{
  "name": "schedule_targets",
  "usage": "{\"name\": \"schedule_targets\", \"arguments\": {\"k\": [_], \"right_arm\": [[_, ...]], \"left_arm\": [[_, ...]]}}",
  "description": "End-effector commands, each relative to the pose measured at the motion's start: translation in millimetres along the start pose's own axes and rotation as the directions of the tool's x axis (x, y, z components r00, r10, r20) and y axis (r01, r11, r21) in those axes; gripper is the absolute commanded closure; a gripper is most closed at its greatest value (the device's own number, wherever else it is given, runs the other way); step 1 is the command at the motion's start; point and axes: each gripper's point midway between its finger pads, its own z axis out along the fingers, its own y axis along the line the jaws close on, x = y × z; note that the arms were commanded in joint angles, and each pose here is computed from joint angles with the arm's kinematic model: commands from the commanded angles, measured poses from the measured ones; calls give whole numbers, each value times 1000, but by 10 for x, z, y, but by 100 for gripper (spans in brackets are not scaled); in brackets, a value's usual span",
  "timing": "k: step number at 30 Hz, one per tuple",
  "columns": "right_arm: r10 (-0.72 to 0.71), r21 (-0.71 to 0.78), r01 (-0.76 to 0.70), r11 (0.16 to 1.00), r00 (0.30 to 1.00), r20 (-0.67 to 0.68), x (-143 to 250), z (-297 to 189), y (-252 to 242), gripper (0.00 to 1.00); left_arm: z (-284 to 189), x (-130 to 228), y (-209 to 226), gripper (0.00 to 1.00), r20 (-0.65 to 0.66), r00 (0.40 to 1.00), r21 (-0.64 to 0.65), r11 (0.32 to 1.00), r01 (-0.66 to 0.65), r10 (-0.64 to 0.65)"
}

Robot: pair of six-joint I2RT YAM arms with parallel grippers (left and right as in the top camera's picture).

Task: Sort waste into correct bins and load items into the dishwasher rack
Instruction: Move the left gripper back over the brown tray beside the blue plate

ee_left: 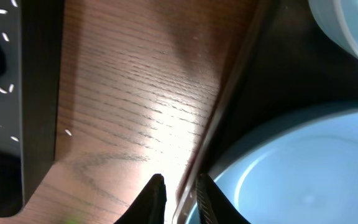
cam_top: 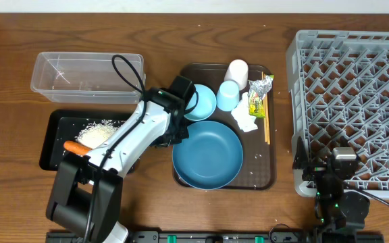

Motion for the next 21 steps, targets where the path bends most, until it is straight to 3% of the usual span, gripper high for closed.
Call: {"name": "schedule_targets", "arguments": {"k": [1,5,10,15,21], "right_arm": [[-14,14,14,1000,1000,1,7,-2,-37,1],[-14,14,14,1000,1000,1,7,-2,-37,1],[-14,15,14,1000,1000,1,7,-2,-37,1],[-14,14,14,1000,1000,1,7,-2,-37,1],[-14,15,14,1000,1000,1,7,-2,-37,1]], "left_arm": [[60,30,16,81,-14,1000,-14,1000,6,-6],[102,28,8,81,-19,1000,-17,1000,6,-6],[174,61,-9,92,-31,1000,-27,1000,-5,4],[174,70,-29,93,-34,999,-19,1000,-7,7],[164,123,-250,93,-70,997,88,996,-8,14]]}}
